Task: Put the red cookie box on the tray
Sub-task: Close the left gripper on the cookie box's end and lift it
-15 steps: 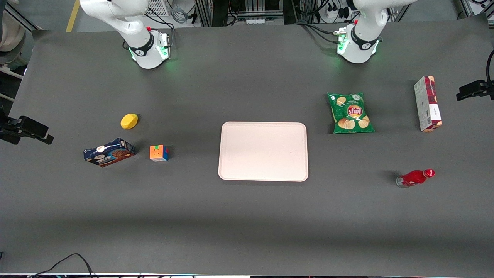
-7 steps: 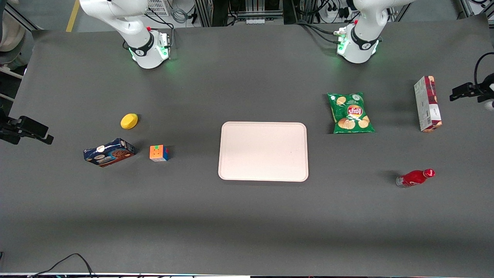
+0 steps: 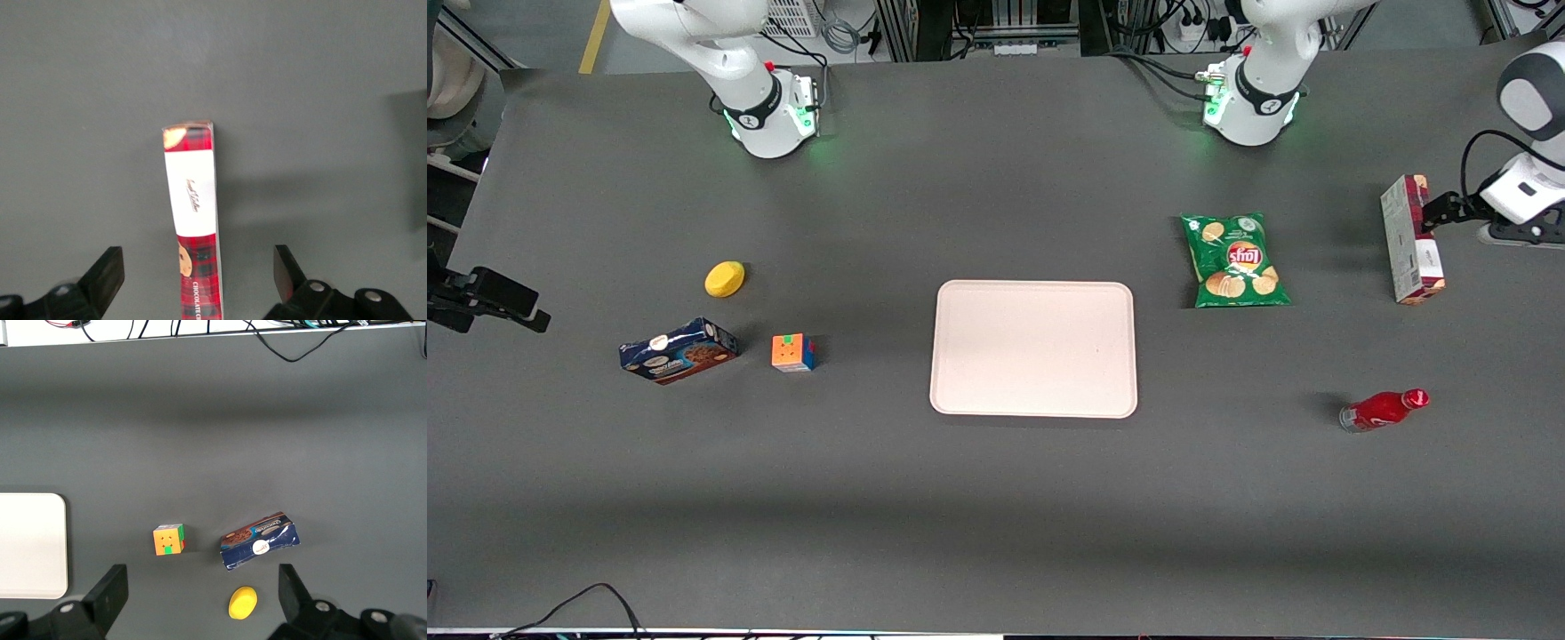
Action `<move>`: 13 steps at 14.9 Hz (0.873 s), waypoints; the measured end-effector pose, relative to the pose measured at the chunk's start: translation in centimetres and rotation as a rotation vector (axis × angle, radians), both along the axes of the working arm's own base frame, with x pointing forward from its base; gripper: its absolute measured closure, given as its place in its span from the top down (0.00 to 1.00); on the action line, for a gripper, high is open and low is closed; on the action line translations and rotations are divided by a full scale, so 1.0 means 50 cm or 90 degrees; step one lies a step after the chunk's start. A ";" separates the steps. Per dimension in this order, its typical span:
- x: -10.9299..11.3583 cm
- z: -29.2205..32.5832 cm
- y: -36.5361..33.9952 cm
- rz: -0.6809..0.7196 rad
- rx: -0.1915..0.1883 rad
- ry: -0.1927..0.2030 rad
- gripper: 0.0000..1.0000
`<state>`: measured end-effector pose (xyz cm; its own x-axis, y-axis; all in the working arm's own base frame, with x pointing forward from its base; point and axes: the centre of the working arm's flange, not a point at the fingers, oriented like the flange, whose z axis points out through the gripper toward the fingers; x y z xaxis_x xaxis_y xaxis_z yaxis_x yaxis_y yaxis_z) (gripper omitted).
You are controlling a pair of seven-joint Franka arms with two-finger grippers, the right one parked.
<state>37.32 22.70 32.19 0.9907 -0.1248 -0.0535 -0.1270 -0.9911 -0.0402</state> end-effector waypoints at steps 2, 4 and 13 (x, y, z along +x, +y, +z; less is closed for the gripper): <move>-0.020 -0.024 -0.004 -0.003 -0.005 0.006 1.00; -0.033 -0.041 0.000 -0.017 -0.001 -0.004 1.00; -0.081 -0.154 0.041 -0.024 0.001 0.005 1.00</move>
<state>33.26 24.73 24.49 0.9848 -0.1624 -0.0623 -0.1651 -0.9854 -0.0408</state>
